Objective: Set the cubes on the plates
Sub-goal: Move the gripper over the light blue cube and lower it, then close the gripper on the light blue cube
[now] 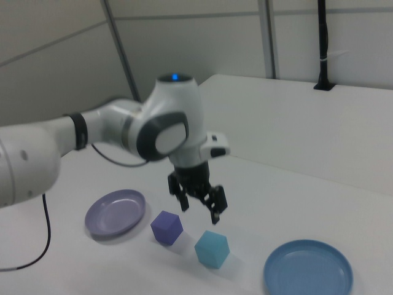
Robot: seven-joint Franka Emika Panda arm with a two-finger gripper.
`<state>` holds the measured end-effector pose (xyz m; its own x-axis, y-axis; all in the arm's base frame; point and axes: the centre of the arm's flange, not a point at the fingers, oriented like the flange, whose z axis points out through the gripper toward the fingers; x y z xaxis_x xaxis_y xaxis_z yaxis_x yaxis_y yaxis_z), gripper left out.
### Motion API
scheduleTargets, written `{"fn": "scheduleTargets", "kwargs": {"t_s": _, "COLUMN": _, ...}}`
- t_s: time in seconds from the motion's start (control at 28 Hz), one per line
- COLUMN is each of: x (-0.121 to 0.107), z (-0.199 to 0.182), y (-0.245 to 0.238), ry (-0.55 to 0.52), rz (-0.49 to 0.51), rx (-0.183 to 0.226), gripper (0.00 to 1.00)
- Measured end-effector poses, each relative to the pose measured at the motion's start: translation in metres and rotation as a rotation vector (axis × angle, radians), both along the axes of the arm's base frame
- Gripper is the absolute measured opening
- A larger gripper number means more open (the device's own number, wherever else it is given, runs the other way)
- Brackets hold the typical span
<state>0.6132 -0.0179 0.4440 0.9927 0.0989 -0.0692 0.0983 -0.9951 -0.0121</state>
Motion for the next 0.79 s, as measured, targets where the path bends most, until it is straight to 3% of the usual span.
{"fn": "scheduleTargets", "kwargs": {"t_s": 0.29, "x": -0.002, "z": -0.096, "y": 0.021, "ry": 0.023, "rz": 0.069, "rx": -0.041, "gripper": 1.00}}
{"fn": "scheduleTargets", "kwargs": {"t_s": 0.5, "x": 0.007, "z": -0.118, "y": 0.008, "ry": -0.010, "rz": 0.043, "rx": -0.111, "gripper": 1.00}}
{"fn": "scheduleTargets", "kwargs": {"t_s": 0.79, "x": 0.007, "z": -0.130, "y": 0.001, "ry": 0.004, "rz": 0.042, "rx": -0.145, "gripper": 0.97}}
